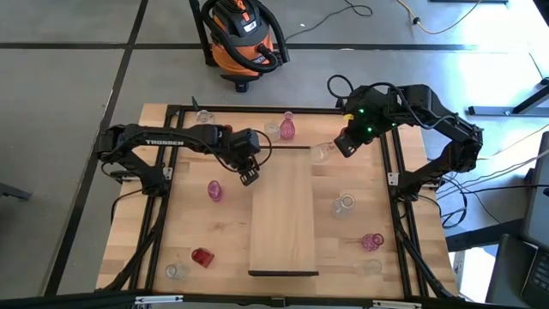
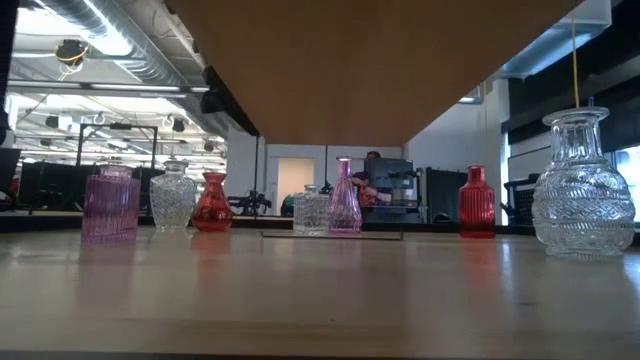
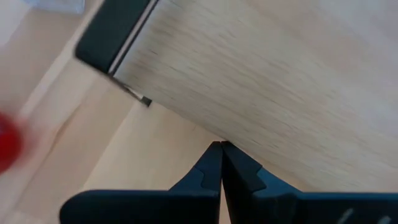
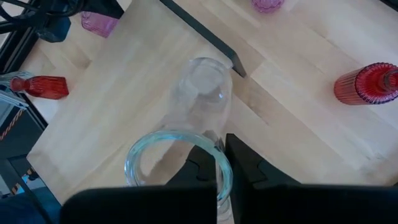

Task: Sort vases onto shelf
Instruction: Put the transparent vase on the shelf

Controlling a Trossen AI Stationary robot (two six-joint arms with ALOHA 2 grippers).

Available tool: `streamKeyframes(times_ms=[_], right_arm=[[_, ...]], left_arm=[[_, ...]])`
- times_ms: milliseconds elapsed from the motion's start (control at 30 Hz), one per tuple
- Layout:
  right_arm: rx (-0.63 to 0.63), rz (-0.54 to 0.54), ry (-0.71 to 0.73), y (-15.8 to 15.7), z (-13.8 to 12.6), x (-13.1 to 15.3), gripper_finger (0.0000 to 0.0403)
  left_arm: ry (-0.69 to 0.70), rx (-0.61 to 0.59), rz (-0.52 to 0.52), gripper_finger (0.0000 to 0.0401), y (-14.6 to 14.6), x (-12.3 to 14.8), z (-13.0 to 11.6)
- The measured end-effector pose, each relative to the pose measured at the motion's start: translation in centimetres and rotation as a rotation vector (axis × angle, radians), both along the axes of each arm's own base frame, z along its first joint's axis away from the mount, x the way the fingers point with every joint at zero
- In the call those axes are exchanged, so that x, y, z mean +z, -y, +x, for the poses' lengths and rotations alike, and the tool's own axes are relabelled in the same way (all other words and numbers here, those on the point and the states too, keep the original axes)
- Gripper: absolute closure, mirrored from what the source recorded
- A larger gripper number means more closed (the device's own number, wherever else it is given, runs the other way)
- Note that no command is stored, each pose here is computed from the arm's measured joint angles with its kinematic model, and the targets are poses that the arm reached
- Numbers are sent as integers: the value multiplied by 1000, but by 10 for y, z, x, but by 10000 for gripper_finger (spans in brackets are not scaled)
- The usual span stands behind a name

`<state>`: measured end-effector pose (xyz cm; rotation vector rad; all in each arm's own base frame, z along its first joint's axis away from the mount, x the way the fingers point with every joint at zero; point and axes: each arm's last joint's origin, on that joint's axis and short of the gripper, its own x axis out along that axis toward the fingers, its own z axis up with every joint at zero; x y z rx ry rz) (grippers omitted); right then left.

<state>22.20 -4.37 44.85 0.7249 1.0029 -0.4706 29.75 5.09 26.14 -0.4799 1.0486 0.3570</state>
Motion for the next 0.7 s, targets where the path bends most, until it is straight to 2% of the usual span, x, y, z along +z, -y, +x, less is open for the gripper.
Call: streamKeyframes(times_ms=[200, 367, 567, 700], right_arm=[[15, 19, 7, -1, 0, 0, 403], [69, 33, 66, 0, 10, 1, 403], [159, 19, -10, 7, 44, -4, 403], [241, -3, 48, 12, 75, 2, 403]], left_arm=[[0, -1, -14, 401, -1, 0, -1], [-27, 41, 40, 401, -4, 10, -14], [17, 110, 58, 401, -13, 33, -39], [81, 153, 65, 401, -17, 49, -55]])
